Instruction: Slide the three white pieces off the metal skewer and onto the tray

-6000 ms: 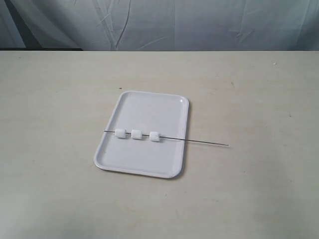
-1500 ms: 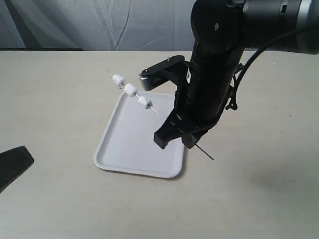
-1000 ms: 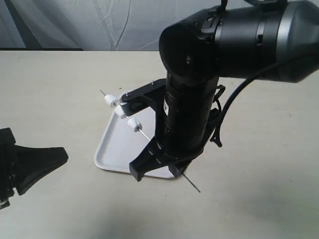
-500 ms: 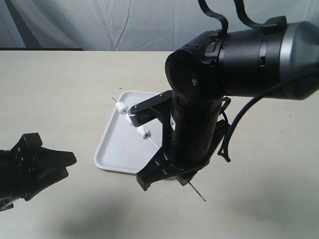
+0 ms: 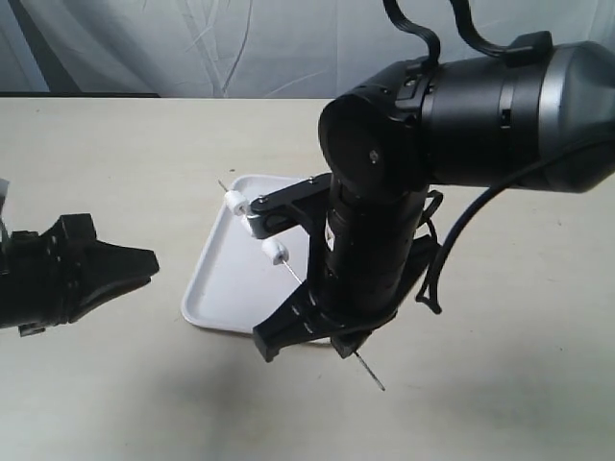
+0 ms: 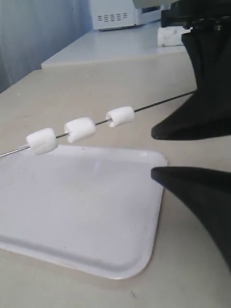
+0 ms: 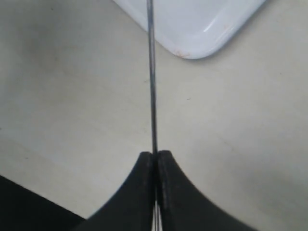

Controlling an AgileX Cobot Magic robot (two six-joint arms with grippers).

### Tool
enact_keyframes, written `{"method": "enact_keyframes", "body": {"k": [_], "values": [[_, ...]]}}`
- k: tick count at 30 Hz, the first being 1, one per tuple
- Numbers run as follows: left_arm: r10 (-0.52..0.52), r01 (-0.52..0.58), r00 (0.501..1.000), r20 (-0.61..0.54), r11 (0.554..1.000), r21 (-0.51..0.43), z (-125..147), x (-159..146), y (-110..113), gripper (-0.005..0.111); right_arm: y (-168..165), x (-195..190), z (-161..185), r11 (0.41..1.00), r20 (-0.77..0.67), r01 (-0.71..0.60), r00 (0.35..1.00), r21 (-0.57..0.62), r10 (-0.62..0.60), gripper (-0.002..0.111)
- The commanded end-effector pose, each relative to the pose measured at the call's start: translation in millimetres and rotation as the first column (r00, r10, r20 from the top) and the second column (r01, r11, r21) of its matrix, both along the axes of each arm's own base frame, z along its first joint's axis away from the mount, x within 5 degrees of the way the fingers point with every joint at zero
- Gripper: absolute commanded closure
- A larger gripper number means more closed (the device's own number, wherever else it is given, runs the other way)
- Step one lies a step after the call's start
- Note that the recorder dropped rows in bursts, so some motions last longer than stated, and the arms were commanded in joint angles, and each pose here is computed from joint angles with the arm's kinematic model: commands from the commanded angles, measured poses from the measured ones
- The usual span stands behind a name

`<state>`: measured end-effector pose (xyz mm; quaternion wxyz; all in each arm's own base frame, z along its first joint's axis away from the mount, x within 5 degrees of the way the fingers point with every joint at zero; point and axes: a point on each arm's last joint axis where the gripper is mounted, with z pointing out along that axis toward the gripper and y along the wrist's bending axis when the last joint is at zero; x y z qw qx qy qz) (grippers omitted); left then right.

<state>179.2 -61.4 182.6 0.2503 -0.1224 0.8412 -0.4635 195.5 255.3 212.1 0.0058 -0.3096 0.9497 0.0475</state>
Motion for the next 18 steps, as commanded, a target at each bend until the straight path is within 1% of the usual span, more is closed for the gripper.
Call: {"method": "enact_keyframes", "body": {"k": [1,3,5,7,10,15,18], "values": [[-0.147,0.141,0.988,-0.039,0.982,-0.127,-16.2,17.6,-10.7,0.087,4.0,1.0,2.6,0.998,0.029,0.013,0.999,0.06,-0.015,0.109],[-0.216,0.203,0.975,-0.04,0.956,-0.21,-20.9,26.6,-17.2,0.087,4.3,1.6,2.7,0.998,0.036,0.012,0.999,0.064,-0.014,0.109],[-0.263,0.242,0.963,-0.054,0.937,-0.254,-27.9,33.3,-23.6,0.087,3.3,1.9,2.6,0.999,0.04,0.006,0.999,0.053,-0.008,0.109],[-0.282,0.255,0.956,-0.082,0.936,-0.243,-37.7,39.6,-28.5,0.087,1.9,2.0,2.4,0.999,0.039,0.023,0.999,0.037,-0.025,0.109],[-0.279,0.255,0.954,-0.106,0.947,-0.197,-46.6,47.3,-31.2,0.087,-0.6,0.9,-1.4,0.996,0.03,0.086,0.996,0.023,-0.087,0.109],[-0.288,0.276,0.957,-0.041,0.944,-0.183,-36.3,65.0,-34.6,0.087,-8.5,-4.5,-17.0,0.983,0.011,0.182,0.983,-0.006,-0.182,0.109],[-0.255,0.249,0.966,-0.029,0.959,-0.132,-33.2,78.3,-32.9,0.087,-6.7,-9.7,-24.0,0.971,-0.036,0.235,0.972,0.039,-0.234,0.109]]}}
